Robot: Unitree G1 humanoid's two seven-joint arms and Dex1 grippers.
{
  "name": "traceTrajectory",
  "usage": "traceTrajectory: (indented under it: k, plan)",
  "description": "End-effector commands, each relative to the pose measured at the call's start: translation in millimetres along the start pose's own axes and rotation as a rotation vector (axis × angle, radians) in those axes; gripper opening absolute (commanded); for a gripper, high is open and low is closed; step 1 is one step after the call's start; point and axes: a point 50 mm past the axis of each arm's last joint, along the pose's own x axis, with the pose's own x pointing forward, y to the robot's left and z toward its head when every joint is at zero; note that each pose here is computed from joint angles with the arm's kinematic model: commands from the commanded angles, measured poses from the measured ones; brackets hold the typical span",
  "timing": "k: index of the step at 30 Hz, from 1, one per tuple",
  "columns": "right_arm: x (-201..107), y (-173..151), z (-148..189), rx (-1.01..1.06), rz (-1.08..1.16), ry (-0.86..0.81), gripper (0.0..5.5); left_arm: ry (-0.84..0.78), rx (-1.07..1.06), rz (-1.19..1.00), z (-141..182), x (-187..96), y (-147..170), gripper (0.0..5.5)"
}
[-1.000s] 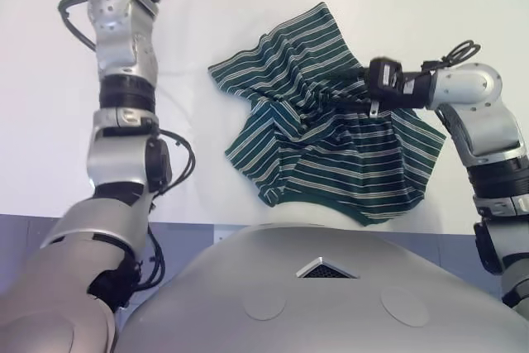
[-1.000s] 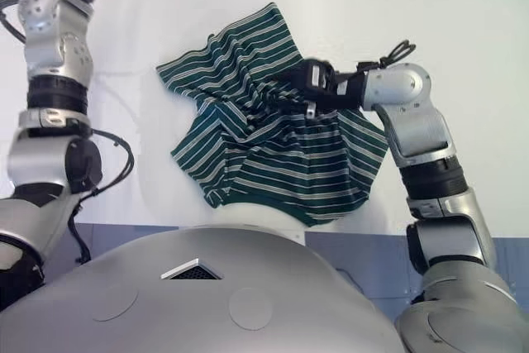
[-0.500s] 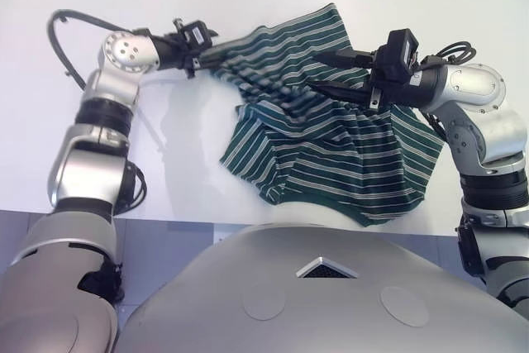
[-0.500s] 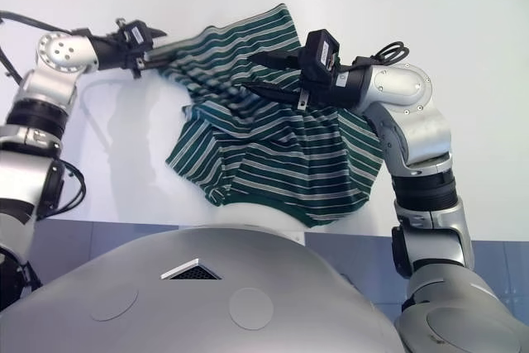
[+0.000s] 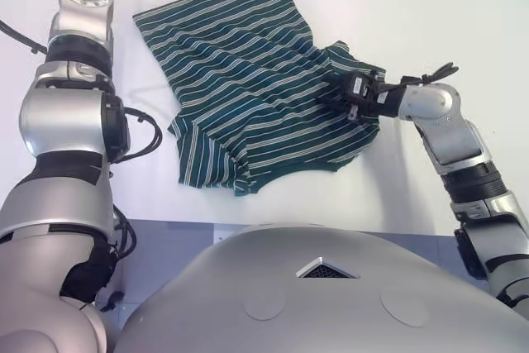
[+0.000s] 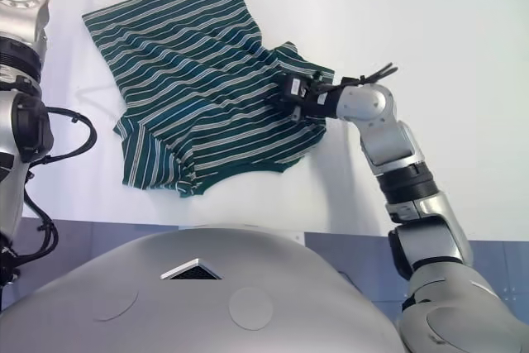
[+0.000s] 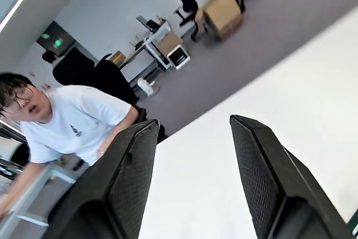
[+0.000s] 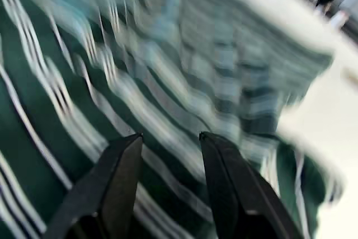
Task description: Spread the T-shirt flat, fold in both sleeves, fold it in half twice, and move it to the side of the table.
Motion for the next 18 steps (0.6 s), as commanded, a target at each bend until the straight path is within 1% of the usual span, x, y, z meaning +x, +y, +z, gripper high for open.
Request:
traceTrajectory:
  k: [1,2,3,5,8,10,11,12,13,15,17,18]
  plan:
    - [-32.1,21.0,-16.5,-0.037,0.247,0.118,1.91,-0.140,-0.104,-0.016,24.4,1.7,13.6,2.33]
    - [-37.4,23.7,-8.5,-0.035,0.290,0.070,1.91,-0.158,-0.099,-0.032,26.2,0.9,13.7,2.33]
    - [-44.9,22.2,6.1,-0.015,0.309,-0.014,1.91,-0.194,-0.091,-0.062,30.2,-0.2,12.4,2.33]
    - [-58.8,5.5,26.4,0.008,0.258,-0.131,1.91,-0.256,-0.083,-0.093,37.2,-2.7,11.9,2.33]
    - [-68.8,-43.6,44.2,0.012,0.003,-0.238,1.91,-0.329,-0.105,-0.090,43.2,-9.5,16.6,2.33]
    - [-57.5,-68.6,57.1,0.035,-0.149,-0.326,1.91,-0.377,-0.131,-0.161,43.3,-16.5,10.1,2.33]
    - [-42.3,-73.0,58.6,0.046,-0.182,-0.337,1.91,-0.408,-0.149,-0.222,44.1,-20.8,3.5,2.33]
    - [-23.3,-71.8,56.4,0.048,-0.185,-0.319,1.91,-0.432,-0.163,-0.273,45.3,-24.5,-2.1,2.33]
    - [1.9,-67.0,48.6,0.039,-0.177,-0.257,1.91,-0.443,-0.173,-0.306,46.2,-26.6,-6.7,2.33]
    - [37.7,-60.1,31.6,-0.008,-0.185,-0.113,1.91,-0.445,-0.192,-0.336,47.2,-27.8,-13.0,2.33]
    - [53.8,-57.7,17.5,-0.078,-0.193,-0.004,1.91,-0.442,-0.207,-0.352,47.5,-28.5,-18.3,2.33]
    - [59.9,-53.9,2.8,-0.139,-0.176,0.092,1.91,-0.433,-0.216,-0.367,43.8,-29.8,-24.7,2.33]
